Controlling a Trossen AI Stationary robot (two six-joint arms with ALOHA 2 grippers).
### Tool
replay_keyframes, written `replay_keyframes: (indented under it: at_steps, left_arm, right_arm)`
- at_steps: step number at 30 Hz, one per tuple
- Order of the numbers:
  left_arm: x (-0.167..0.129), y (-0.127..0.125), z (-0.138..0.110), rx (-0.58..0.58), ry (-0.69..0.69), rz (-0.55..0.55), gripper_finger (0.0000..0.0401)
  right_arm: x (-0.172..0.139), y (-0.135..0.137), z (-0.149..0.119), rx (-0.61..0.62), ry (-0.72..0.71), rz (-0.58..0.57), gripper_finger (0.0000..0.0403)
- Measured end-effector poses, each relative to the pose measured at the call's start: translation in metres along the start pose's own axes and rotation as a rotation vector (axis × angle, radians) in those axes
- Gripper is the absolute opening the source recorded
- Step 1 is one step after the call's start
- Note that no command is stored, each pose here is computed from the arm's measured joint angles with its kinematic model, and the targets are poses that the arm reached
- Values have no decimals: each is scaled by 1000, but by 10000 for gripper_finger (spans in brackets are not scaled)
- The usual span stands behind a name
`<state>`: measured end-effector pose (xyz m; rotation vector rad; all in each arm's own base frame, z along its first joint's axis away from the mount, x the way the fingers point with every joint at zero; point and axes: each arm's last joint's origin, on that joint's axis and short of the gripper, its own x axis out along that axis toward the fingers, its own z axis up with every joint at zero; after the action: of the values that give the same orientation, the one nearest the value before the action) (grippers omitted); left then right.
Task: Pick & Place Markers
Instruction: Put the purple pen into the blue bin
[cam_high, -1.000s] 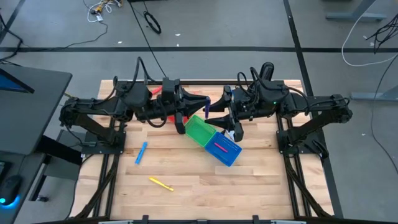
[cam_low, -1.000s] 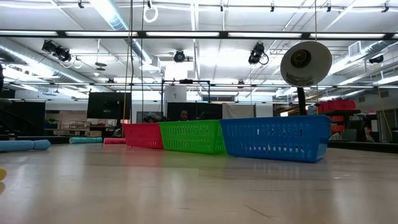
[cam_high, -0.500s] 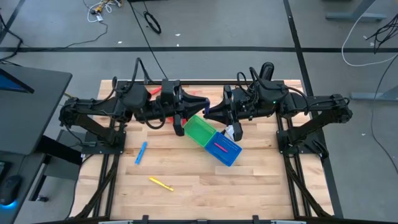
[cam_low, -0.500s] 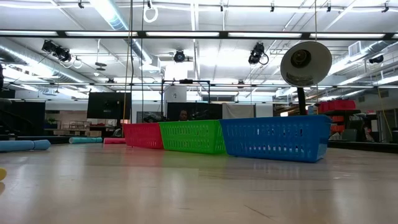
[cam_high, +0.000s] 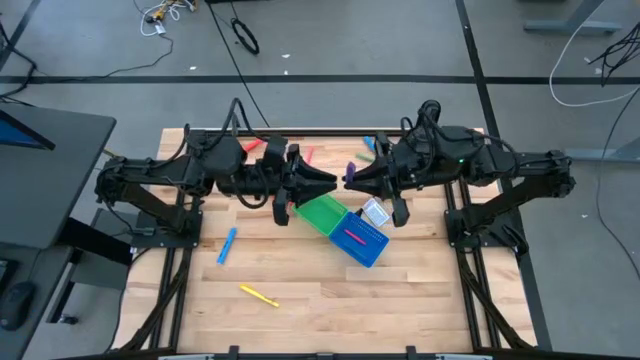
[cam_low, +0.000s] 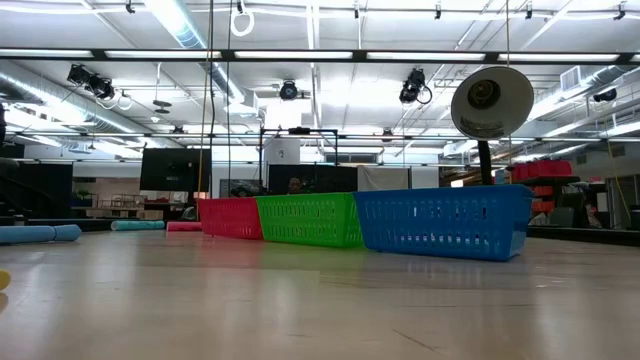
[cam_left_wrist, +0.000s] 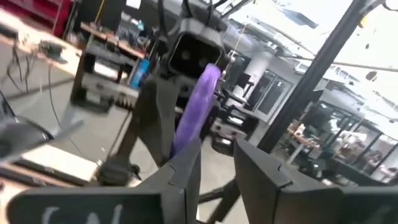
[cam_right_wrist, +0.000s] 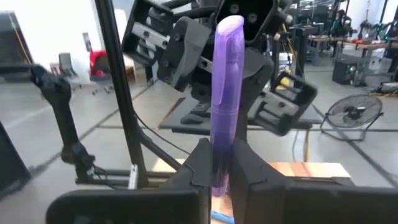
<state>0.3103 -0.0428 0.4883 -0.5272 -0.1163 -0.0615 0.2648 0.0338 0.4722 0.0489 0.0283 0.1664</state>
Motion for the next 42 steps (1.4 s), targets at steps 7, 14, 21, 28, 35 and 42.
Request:
replay_keyframes:
  at_steps: [7,14,21,28,35,42]
  left_arm:
    - [1,6,0,-240,33,3,156]
    - [1,17,-1,-476,151,-15,209]
    - [-1,28,-9,-622,303,29,246]
    - [-2,35,-8,-729,378,27,275]
    - [-3,42,-7,-826,395,64,280]
    - [-10,52,-22,-936,508,262,280]
  right_arm:
    - [-4,-1,-4,-157,52,-37,16]
    - [-1,9,-11,-394,128,-123,16]
    - [0,22,-16,-674,207,-177,16]
    - [16,31,-32,-893,332,-204,16]
    - [40,36,-54,-1161,488,-242,16]
    - [45,38,-58,-1231,534,-264,16]
